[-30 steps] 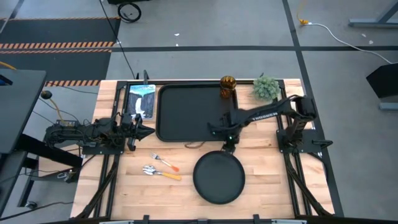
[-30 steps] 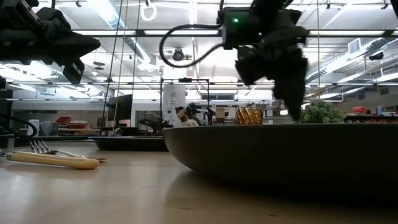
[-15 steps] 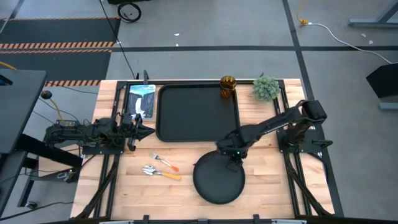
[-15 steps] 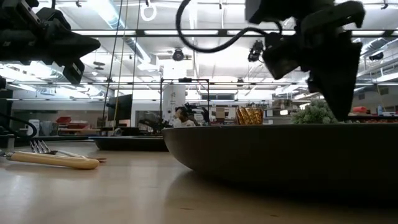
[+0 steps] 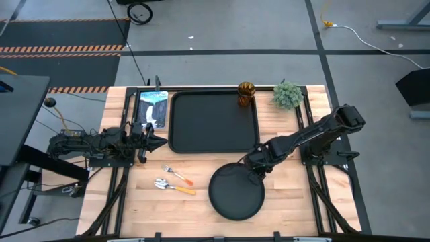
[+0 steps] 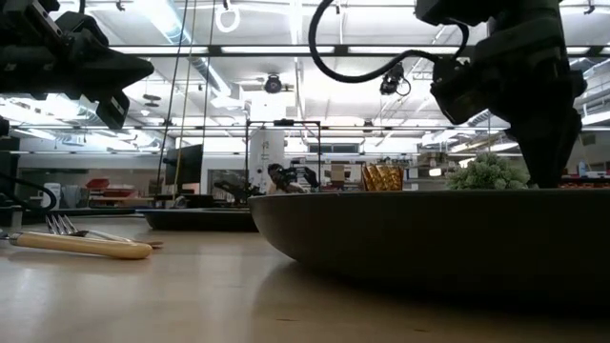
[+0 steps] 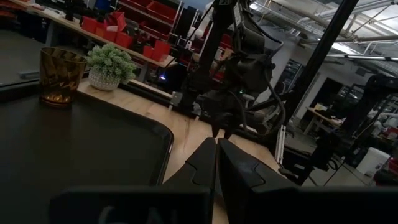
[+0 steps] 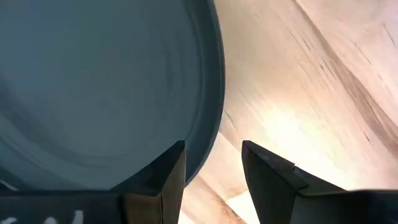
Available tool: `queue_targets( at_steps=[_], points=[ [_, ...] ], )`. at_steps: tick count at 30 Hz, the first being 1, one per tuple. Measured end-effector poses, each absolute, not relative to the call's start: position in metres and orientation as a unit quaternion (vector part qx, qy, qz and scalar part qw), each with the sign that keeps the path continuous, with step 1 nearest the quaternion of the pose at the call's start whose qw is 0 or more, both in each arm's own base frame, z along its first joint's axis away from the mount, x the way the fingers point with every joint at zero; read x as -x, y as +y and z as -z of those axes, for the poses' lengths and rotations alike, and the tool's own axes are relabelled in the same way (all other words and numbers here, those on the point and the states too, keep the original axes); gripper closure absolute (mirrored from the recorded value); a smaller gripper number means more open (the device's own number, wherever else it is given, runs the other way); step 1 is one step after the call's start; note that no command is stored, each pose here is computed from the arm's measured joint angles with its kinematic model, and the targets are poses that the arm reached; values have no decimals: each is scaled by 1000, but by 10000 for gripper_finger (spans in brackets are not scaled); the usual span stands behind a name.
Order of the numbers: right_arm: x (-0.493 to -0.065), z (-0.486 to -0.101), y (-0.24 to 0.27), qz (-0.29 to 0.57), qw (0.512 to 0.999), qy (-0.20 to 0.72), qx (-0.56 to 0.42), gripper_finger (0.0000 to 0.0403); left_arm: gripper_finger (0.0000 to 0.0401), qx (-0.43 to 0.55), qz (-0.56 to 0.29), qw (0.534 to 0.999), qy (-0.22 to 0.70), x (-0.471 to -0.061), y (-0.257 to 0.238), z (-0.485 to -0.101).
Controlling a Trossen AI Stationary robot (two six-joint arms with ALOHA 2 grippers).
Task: Pick and place plate/cup/fork/spoon on tray
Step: Put the black plate on the black tray to the bottom of the brown cup
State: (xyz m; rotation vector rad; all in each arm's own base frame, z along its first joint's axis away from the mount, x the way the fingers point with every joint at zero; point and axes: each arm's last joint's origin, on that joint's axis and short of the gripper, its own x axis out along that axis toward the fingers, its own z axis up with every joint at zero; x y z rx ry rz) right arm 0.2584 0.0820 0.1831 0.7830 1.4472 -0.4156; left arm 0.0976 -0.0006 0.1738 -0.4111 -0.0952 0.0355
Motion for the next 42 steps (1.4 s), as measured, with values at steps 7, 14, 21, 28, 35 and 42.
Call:
queue_targets(
  at_steps=[7, 14, 21, 28, 35, 42],
  points=[
    [-258, -177, 83, 200, 660, 631, -356, 242, 378, 203, -19, 978, -41, -98, -1, -172],
    [-258, -166, 83, 204, 666, 615, -370, 259, 378, 203, -19, 978, -37, -98, -1, -172],
    [-256, -163, 84, 216, 672, 605, -369, 266, 378, 203, -20, 978, -37, -98, -1, -172],
    [-257, -163, 85, 214, 677, 601, -366, 275, 378, 203, -20, 978, -37, -98, -1, -172],
    [-258, -163, 84, 219, 682, 595, -363, 309, 378, 203, -20, 978, -37, -98, -1, -172],
    [-258, -163, 84, 218, 683, 595, -364, 323, 378, 203, -19, 978, -37, -98, -1, -172]
  ],
)
